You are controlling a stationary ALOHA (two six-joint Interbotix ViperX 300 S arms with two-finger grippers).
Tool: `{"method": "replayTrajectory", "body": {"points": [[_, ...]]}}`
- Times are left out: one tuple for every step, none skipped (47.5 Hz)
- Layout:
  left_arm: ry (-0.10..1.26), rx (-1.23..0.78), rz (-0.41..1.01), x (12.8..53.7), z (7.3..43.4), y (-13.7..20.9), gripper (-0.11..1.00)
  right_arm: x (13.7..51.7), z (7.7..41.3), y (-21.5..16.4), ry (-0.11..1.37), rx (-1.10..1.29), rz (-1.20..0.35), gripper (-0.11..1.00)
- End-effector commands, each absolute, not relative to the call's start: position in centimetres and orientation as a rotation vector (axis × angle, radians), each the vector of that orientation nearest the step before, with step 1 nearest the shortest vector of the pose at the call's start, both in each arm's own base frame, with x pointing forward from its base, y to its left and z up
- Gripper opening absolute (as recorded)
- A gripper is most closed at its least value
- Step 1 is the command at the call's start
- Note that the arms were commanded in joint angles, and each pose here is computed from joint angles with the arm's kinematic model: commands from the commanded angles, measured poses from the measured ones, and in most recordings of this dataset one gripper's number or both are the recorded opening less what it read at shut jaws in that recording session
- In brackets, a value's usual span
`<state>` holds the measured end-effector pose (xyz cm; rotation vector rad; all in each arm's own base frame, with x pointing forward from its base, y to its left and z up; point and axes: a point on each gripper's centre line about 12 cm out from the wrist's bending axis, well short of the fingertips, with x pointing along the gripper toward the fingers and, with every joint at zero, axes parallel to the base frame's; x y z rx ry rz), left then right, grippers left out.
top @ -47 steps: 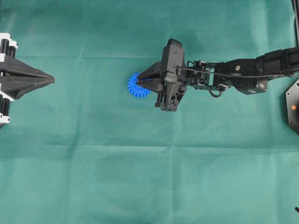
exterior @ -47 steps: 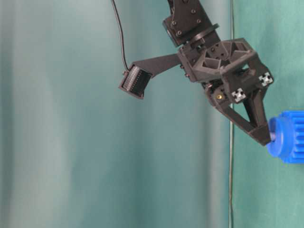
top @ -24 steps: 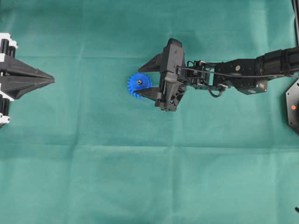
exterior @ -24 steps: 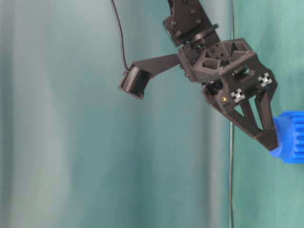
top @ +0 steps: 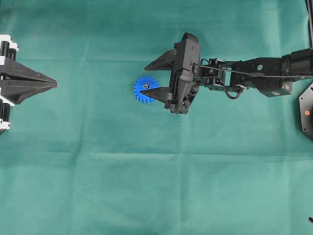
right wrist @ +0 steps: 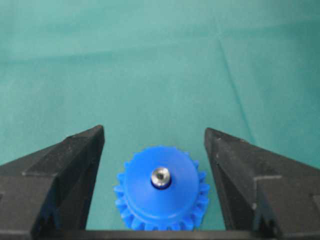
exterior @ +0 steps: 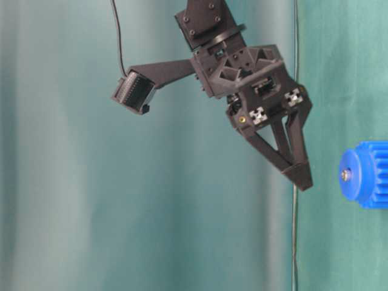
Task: Insert the shaft placed at a random location into the center hole of the small gear at another random location.
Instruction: 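Raise the open right gripper away from the gear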
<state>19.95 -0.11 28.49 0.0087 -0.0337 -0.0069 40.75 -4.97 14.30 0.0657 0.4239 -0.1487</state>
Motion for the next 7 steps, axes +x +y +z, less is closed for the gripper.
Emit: {"method": "replayTrajectory", "body": {"points": [[-0.054, 0.009, -0.006, 20.14, 29.28, -0.09, 0.00, 40.65, 15.89, -4.84, 0.388, 0.071, -0.148, 0.79], [-0.054, 0.009, -0.006, 20.14, 29.28, -0.09, 0.00, 40.50, 15.97, -4.82, 0.388, 0.071, -0.147, 0.79], [-0.054, 0.009, -0.006, 20.14, 29.28, -0.09, 0.00, 40.33, 15.89, -4.80, 0.393, 0.071, -0.147, 0.79], [-0.052, 0.007, -0.006, 20.13, 29.21, -0.08, 0.00, 40.24, 15.99, -4.79, 0.390, 0.070, -0.147, 0.78], [-0.052, 0.007, -0.007, 20.13, 29.21, -0.11, 0.00, 40.09, 16.02, -4.84, 0.391, 0.071, -0.149, 0.78], [-0.054, 0.009, -0.008, 20.14, 29.28, -0.12, 0.00, 39.96, 16.13, -4.76, 0.388, 0.073, -0.148, 0.78], [-0.052, 0.007, -0.007, 20.13, 29.21, -0.11, 0.00, 39.78, 16.11, -4.74, 0.391, 0.071, -0.147, 0.78]]}}
